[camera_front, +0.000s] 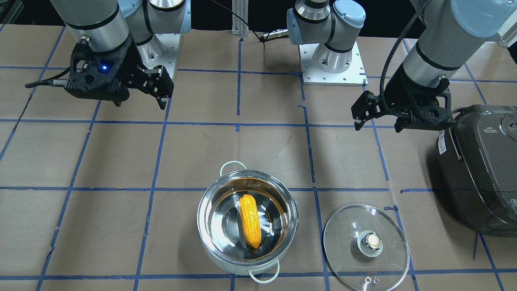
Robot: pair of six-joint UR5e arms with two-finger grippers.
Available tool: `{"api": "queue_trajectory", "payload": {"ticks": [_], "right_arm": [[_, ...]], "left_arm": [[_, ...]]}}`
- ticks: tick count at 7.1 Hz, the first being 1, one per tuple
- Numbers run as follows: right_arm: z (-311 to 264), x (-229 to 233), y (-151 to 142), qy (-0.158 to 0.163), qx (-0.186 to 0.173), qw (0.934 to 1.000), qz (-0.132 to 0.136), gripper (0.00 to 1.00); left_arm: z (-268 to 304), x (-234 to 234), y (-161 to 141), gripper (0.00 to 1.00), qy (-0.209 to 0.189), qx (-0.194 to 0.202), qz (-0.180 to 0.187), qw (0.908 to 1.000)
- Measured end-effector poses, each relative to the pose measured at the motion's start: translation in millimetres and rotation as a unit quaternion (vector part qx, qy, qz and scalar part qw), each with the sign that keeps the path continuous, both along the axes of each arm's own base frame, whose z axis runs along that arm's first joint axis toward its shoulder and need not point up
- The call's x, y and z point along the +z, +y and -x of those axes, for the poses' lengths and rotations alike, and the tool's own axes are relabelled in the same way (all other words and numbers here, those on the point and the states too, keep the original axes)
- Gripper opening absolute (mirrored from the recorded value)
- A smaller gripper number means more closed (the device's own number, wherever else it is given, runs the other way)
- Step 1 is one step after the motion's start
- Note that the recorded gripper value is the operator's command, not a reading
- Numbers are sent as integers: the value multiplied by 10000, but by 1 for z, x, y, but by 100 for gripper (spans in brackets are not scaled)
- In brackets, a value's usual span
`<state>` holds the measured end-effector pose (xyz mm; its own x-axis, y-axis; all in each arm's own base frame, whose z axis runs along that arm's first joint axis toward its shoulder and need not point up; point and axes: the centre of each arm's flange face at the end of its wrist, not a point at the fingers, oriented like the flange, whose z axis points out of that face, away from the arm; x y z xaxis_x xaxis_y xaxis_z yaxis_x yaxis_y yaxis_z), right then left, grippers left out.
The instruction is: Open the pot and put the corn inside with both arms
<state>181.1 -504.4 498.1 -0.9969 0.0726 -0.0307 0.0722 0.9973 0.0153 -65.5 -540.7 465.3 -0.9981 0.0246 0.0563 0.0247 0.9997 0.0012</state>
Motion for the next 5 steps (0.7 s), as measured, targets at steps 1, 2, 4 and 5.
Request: {"api": "queue_trajectory", "payload": {"ticks": [1, 2, 4, 5], "right_arm": [[-1, 1, -1, -57, 4, 10000, 51, 100], [-1, 0, -2, -59, 6, 10000, 66, 100], [0, -2, -3, -28, 8, 10000, 56, 100], [0, -2, -3, -16, 12, 10000, 48, 100]], "left_arm": [[6, 5, -16, 100, 107, -57, 3, 9999], [12, 9, -25, 100, 149, -115, -49, 9998], [21, 10, -31, 100, 171, -191, -106, 9996], [25, 10, -31, 100, 166, -233, -117, 9995]]}}
